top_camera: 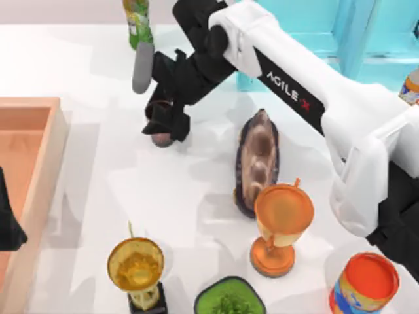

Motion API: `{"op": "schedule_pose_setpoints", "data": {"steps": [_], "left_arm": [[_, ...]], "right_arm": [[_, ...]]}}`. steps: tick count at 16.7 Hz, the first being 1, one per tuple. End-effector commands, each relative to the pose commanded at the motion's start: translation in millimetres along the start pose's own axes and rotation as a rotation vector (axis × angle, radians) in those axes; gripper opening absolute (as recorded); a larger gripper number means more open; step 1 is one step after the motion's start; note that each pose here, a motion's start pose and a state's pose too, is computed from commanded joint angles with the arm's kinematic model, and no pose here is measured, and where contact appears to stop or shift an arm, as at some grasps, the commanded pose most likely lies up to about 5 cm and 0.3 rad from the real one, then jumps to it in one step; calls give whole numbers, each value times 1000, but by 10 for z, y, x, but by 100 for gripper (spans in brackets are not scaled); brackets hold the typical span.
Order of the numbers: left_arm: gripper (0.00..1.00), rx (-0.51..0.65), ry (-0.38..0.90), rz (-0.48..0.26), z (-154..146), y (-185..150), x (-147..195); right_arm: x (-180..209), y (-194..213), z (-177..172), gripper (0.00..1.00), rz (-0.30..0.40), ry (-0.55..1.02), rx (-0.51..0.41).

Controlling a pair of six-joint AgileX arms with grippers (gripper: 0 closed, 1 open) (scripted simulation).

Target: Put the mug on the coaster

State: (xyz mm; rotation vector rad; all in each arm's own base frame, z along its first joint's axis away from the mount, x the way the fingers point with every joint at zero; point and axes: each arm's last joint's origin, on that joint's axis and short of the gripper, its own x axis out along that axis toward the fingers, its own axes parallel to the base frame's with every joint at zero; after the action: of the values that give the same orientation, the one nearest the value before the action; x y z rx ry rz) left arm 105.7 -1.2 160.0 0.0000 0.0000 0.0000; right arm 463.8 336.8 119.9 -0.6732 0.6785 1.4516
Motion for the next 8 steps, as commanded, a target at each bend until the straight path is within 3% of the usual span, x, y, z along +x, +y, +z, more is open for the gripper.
{"op": "schedule_pose_setpoints", "data": {"steps": [5, 8], "left_arm": [[100, 0, 0, 0, 0, 0, 0], [100, 0, 0, 0, 0, 0, 0]], "right_arm": [[-49, -13, 20, 0, -12, -4, 0], [-317, -10, 212, 0, -81, -17, -11]]}}
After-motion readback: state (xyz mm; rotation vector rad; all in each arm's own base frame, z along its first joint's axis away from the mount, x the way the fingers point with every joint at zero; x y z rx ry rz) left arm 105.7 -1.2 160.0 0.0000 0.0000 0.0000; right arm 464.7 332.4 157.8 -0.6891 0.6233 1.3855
